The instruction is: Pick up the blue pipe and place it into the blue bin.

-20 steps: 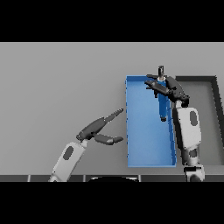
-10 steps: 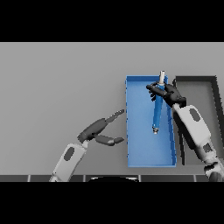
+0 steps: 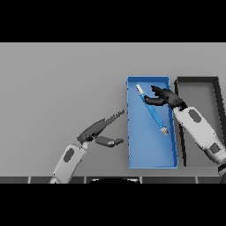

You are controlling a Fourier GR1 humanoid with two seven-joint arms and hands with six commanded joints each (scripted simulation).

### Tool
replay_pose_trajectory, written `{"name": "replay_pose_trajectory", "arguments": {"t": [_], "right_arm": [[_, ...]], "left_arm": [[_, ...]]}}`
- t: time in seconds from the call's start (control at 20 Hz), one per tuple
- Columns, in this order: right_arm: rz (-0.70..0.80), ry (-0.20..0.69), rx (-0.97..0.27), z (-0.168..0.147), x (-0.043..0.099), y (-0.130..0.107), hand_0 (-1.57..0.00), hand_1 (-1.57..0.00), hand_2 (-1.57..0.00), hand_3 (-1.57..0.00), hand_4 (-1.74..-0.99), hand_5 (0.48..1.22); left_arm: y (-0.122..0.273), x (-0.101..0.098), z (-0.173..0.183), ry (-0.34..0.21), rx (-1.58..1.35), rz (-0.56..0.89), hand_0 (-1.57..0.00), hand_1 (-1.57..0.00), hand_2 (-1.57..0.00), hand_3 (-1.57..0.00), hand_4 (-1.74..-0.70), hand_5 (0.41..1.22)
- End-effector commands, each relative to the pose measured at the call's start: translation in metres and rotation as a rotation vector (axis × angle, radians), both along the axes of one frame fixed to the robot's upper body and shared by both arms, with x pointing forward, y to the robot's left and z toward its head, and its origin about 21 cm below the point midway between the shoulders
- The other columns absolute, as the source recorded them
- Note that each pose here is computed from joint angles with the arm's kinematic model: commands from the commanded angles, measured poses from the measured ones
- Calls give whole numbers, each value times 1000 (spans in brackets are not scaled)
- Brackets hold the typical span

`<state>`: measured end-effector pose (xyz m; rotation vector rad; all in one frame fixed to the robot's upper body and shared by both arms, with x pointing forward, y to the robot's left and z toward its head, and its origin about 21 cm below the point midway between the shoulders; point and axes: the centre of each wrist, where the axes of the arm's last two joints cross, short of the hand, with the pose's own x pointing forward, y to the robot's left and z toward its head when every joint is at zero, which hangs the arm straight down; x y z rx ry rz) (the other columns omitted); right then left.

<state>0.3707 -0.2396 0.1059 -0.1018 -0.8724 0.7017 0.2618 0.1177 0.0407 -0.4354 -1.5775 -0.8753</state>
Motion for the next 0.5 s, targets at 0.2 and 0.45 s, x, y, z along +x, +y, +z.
{"name": "replay_pose_trajectory", "arguments": {"t": [0.2,0.45], "right_arm": [[46,3,-31,-4,-4,-2,-23,-22,-21,-6,-1095,718],[87,0,-28,-3,-5,1,-19,-17,-17,-4,-1084,714]], "left_arm": [[-2,1,-2,16,12,1,1,1,1,1,-931,495],[-8,3,4,-1,14,12,1,1,1,1,-930,495]]}}
